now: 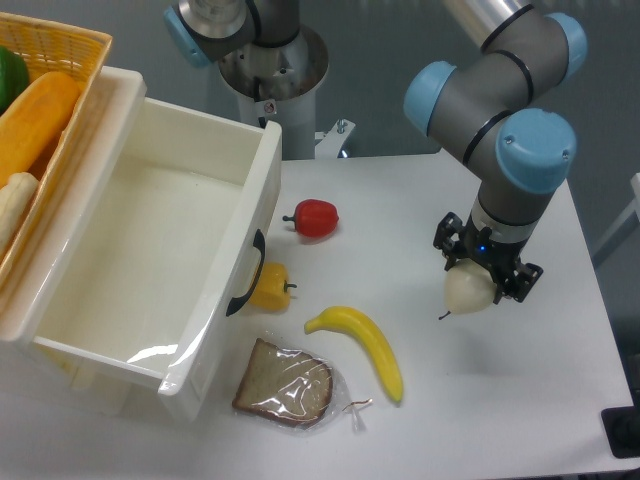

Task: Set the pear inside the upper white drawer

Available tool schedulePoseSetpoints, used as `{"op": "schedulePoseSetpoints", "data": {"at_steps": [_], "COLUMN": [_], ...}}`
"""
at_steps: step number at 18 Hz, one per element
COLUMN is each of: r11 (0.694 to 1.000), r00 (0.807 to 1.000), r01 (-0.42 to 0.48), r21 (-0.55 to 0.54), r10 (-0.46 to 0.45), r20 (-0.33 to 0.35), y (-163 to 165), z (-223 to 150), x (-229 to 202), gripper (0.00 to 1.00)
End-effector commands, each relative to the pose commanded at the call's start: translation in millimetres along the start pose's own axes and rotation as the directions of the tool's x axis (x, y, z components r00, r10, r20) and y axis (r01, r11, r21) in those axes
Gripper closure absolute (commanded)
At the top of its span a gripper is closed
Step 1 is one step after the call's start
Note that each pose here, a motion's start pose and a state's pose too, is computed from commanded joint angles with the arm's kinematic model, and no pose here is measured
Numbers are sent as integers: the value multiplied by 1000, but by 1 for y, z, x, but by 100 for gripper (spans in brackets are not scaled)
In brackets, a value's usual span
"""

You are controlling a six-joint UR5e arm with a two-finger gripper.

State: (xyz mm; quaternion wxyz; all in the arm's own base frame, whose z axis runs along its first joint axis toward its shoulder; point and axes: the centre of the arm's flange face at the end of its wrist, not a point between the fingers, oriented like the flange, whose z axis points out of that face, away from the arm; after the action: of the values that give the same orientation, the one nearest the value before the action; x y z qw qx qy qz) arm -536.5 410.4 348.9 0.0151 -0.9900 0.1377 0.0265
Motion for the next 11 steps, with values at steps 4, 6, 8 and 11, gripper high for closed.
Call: {"op": "schedulePoseSetpoints", "data": {"at_steps": [4,6,8,11], "r11": [1000,1000,999,998], "r00": [1000,1000,1000,1000], "r01": [6,10,21,28], "r21": [9,10,26,60], "r10": [-6,-11,-21,-29], "r20": [8,11,4,11], "y": [0,-2,-6,-18], "z": [-5,-8,-7,-28], "x": [-1,0,1,13], "gripper": [82,82,82,82]}}
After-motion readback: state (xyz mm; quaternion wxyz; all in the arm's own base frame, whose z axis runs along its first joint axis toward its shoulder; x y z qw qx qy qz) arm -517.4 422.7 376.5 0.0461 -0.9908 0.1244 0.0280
